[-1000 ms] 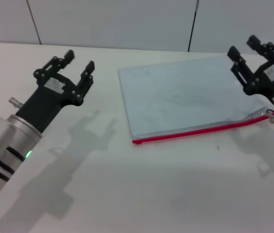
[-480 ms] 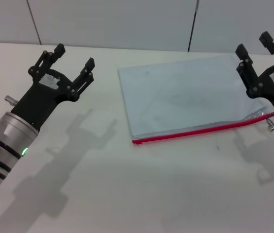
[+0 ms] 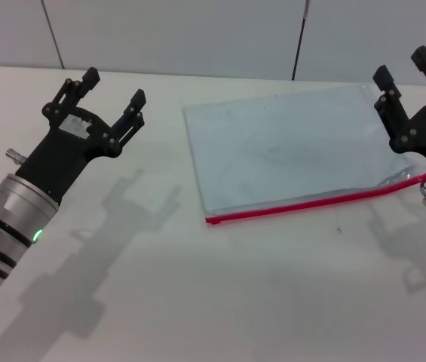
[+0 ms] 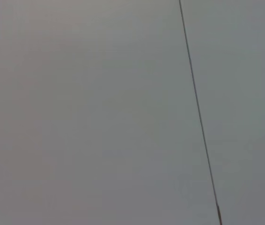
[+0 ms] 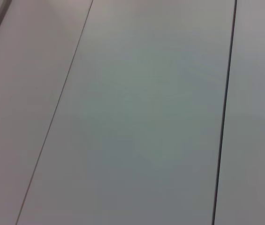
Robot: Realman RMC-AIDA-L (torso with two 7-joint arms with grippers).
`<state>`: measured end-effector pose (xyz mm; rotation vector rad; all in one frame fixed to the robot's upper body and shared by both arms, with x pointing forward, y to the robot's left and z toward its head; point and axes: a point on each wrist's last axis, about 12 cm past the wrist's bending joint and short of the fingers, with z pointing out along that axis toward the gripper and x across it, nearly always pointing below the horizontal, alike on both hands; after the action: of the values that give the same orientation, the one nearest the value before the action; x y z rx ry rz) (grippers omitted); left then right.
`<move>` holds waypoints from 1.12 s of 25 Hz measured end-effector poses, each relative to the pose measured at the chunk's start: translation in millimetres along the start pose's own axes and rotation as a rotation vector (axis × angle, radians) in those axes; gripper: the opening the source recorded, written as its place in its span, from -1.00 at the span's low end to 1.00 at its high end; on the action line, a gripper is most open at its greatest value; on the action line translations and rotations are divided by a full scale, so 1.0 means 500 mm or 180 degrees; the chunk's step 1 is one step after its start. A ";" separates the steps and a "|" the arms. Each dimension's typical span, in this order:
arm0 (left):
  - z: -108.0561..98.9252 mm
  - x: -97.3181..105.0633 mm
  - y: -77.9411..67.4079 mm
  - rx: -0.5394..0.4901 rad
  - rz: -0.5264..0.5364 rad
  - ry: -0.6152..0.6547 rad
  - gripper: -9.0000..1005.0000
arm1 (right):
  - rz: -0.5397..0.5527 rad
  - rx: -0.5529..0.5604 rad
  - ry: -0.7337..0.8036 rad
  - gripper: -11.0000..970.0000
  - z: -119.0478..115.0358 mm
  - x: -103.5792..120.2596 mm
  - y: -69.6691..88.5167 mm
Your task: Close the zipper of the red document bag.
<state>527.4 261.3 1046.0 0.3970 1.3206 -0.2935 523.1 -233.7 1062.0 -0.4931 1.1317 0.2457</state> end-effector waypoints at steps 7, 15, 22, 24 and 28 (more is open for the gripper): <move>0.000 0.000 0.000 0.0000 -0.0010 0.0000 0.55 | -0.0001 0.0002 -0.0001 0.05 0.000 0.000 0.000; 0.000 0.000 0.000 0.0000 -0.0012 0.0002 0.55 | -0.0003 0.0002 0.0002 0.05 0.000 0.000 0.000; 0.000 0.000 0.000 0.0000 -0.0013 0.0003 0.55 | -0.0004 0.0002 0.0005 0.05 0.000 0.000 0.000; 0.000 0.000 0.000 0.0000 -0.0013 0.0002 0.55 | -0.0005 0.0002 0.0003 0.04 0.000 0.000 0.000; 0.000 0.000 0.000 0.0000 -0.0013 0.0002 0.55 | -0.0005 0.0002 0.0004 0.04 0.000 0.000 0.000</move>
<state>527.4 261.2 1045.9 0.3945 1.3222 -0.2967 523.1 -233.7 1061.8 -0.4935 1.1327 0.2437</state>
